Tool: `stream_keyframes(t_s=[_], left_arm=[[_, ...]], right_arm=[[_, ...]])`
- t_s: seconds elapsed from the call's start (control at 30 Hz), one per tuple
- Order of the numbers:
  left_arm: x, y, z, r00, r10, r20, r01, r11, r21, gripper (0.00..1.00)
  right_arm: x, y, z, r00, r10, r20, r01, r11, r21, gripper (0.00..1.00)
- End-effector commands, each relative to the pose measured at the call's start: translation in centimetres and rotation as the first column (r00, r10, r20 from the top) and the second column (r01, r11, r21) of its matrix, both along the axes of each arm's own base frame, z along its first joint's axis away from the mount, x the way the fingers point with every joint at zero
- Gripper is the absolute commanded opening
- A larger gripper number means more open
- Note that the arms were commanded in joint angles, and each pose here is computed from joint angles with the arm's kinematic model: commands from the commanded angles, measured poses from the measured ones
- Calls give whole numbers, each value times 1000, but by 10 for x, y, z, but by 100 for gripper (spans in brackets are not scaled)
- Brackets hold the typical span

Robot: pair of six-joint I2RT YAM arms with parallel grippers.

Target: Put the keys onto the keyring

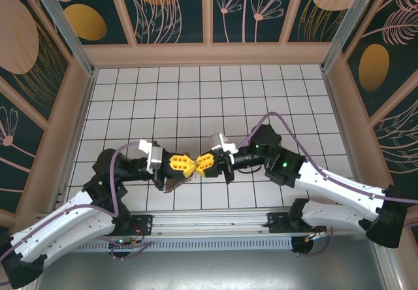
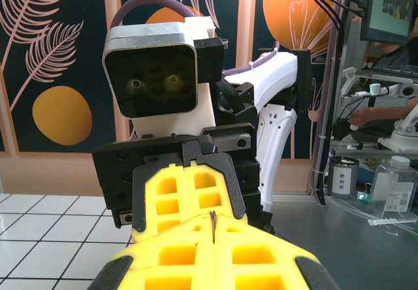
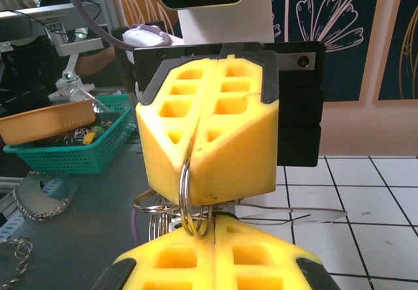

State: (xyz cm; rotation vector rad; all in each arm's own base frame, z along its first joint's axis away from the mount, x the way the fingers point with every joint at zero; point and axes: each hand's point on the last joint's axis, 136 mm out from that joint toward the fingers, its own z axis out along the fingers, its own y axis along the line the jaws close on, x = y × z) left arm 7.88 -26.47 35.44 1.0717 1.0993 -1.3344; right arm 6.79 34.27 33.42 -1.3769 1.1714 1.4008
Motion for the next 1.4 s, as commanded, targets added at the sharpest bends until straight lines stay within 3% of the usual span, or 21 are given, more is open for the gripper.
stream_keyframes(t_s=[0.0, 1.33, 1.37], left_arm=[[-8, -2, -2, 998, -60, -7, 60, 998, -10, 0], [-3, 3, -2, 1000, 4, 4, -4, 1000, 10, 0], [-3, 3, -2, 1000, 4, 6, -4, 1000, 11, 0]], right_arm=[[-3, 4, 16, 999, 19, 26, -20, 997, 68, 0], [-13, -17, 25, 998, -2, 65, -6, 991, 130, 0], [-13, -17, 23, 998, -4, 60, -4, 992, 124, 4]])
